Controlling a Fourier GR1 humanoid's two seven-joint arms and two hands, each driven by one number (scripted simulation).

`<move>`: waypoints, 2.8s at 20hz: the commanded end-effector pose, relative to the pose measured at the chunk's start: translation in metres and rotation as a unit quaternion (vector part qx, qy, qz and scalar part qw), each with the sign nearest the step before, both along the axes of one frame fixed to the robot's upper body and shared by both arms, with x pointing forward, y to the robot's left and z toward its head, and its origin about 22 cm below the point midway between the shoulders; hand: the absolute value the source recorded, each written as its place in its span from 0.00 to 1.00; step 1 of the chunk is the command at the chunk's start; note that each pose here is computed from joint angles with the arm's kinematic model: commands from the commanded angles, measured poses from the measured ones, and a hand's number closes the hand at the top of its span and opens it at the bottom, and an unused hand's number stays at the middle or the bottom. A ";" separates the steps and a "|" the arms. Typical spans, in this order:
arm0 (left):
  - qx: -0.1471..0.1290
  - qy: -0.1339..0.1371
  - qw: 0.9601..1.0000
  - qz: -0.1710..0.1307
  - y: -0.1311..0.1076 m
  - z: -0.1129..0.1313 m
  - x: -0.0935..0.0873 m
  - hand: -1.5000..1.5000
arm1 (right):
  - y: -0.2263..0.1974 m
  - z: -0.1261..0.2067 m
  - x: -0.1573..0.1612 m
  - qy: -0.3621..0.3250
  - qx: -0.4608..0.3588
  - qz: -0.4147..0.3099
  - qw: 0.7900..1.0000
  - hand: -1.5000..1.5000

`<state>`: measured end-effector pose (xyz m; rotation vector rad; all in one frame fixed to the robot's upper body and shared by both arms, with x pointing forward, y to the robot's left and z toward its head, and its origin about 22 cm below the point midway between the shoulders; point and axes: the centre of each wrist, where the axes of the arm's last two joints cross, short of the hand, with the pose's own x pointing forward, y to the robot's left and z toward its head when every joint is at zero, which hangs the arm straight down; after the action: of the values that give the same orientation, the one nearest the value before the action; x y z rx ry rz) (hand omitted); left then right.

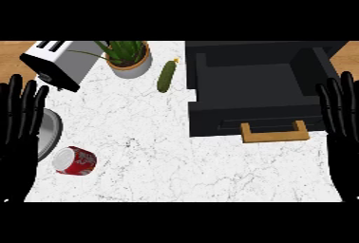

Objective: Pick up the can, place it into the drawer and close the drawer

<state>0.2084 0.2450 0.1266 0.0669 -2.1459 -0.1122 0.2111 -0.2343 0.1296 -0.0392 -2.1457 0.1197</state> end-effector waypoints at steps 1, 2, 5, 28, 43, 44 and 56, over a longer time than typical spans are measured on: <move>0.005 0.006 0.999 -0.036 0.017 -0.013 0.007 0.00 | -0.013 -0.004 0.004 0.011 0.020 -0.010 1.000 0.00; 0.005 0.014 0.997 -0.070 0.014 -0.009 -0.007 0.00 | -0.014 -0.017 -0.011 0.015 0.015 -0.003 1.000 0.00; -0.012 0.015 0.987 -0.161 0.053 -0.008 -0.015 0.00 | -0.004 -0.006 -0.003 0.038 0.012 0.000 0.999 0.00; 0.003 0.222 0.969 -0.108 0.176 0.019 -0.086 0.00 | -0.105 -0.038 -0.078 0.173 0.040 -0.127 0.976 0.00; -0.103 0.295 0.940 -0.135 0.161 0.000 -0.045 0.00 | -0.106 -0.029 -0.097 0.173 0.041 -0.116 0.977 0.00; -0.099 0.297 0.940 -0.137 0.162 0.000 -0.041 0.00 | -0.113 -0.034 -0.093 0.169 0.048 -0.119 0.977 0.00; -0.095 0.326 0.933 -0.116 0.131 -0.048 -0.016 0.00 | -0.152 -0.045 -0.140 0.178 0.039 -0.117 0.976 0.00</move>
<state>0.1883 0.3796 0.0919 -0.3216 -1.5015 -0.0404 0.0943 -0.3703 0.0920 -0.1994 -1.7776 -0.0930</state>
